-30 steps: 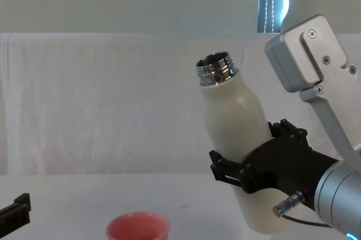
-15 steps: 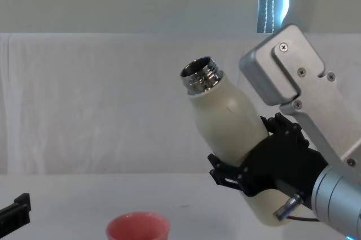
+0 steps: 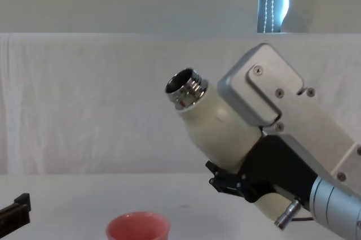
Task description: Grasp the thermos with one hand and pour water into the cup lid.
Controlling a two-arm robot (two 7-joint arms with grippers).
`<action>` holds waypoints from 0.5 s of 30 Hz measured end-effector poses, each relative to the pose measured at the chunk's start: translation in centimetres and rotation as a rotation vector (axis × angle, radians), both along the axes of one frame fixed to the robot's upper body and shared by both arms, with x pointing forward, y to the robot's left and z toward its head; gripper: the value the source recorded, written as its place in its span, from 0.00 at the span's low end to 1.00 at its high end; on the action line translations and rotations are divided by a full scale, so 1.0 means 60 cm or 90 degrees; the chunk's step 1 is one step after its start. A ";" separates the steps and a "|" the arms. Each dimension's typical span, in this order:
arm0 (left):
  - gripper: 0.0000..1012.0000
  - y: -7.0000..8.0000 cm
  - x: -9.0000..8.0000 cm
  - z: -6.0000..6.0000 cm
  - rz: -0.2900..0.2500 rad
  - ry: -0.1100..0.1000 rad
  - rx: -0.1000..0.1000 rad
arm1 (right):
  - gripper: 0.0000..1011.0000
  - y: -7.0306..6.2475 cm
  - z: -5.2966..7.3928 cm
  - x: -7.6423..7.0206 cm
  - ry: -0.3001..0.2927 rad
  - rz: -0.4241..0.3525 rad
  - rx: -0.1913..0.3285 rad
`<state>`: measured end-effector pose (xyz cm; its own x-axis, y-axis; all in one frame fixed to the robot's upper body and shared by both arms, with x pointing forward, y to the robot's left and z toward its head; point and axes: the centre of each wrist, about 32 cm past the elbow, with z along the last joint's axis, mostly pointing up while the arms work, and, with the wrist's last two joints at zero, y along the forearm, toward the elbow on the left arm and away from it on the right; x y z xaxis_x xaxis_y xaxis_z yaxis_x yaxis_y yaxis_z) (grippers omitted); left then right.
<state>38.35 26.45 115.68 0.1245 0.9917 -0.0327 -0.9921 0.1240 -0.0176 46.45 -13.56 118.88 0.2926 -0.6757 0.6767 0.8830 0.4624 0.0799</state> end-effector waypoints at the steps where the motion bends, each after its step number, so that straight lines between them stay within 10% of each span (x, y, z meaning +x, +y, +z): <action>1: 0.99 0.000 0.000 0.000 0.000 0.000 0.000 | 0.95 0.000 0.000 0.000 -0.003 0.001 -0.010; 15: 0.99 0.000 0.000 0.000 0.000 0.000 0.000 | 0.95 -0.001 -0.007 0.006 -0.041 0.000 -0.118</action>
